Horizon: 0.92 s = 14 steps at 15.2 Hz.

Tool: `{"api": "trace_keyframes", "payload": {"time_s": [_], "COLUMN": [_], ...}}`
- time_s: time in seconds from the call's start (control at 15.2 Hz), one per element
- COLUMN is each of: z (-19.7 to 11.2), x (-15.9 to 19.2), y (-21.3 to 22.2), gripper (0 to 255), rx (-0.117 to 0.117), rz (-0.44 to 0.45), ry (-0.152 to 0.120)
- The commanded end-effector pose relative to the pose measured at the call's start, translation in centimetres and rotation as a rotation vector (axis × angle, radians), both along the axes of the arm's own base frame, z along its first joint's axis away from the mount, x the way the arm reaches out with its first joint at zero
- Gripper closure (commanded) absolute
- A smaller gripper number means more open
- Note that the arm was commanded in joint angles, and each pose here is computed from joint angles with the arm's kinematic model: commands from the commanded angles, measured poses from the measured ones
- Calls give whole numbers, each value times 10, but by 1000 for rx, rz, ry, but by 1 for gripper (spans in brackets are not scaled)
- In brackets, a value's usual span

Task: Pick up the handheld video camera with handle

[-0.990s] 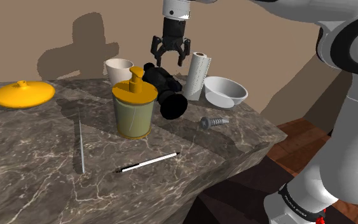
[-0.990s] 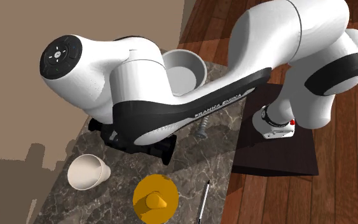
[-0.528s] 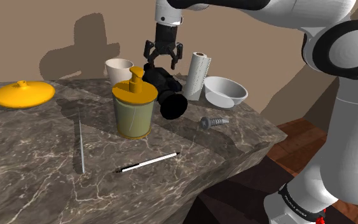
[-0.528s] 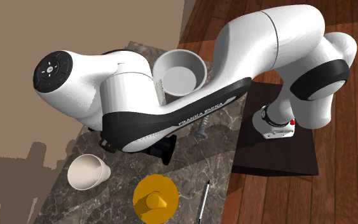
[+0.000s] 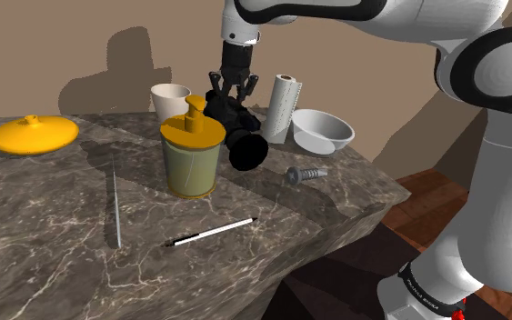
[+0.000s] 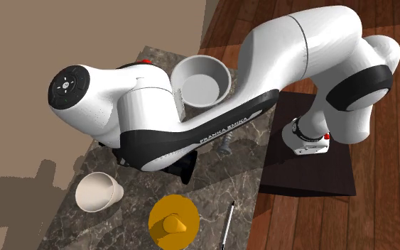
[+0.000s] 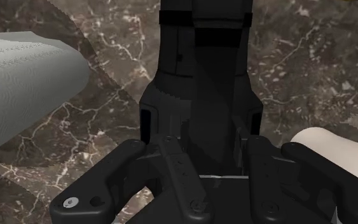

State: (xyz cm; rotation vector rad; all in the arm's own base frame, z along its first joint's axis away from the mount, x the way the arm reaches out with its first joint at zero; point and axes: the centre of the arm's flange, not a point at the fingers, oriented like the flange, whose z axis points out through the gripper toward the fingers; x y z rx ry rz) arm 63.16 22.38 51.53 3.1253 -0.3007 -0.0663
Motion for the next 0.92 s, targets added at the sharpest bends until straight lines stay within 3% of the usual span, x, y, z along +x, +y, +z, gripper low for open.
{"api": "trace_keyframes", "payload": {"time_s": [0.0, 0.33, 0.86], "z": [-1, 0, 42], "x": [0, 1, 1], "y": [0, 1, 1], "gripper": [255, 255, 255], "rx": [0, 0, 0], "rz": [0, 0, 0], "ry": [1, 1, 1]}}
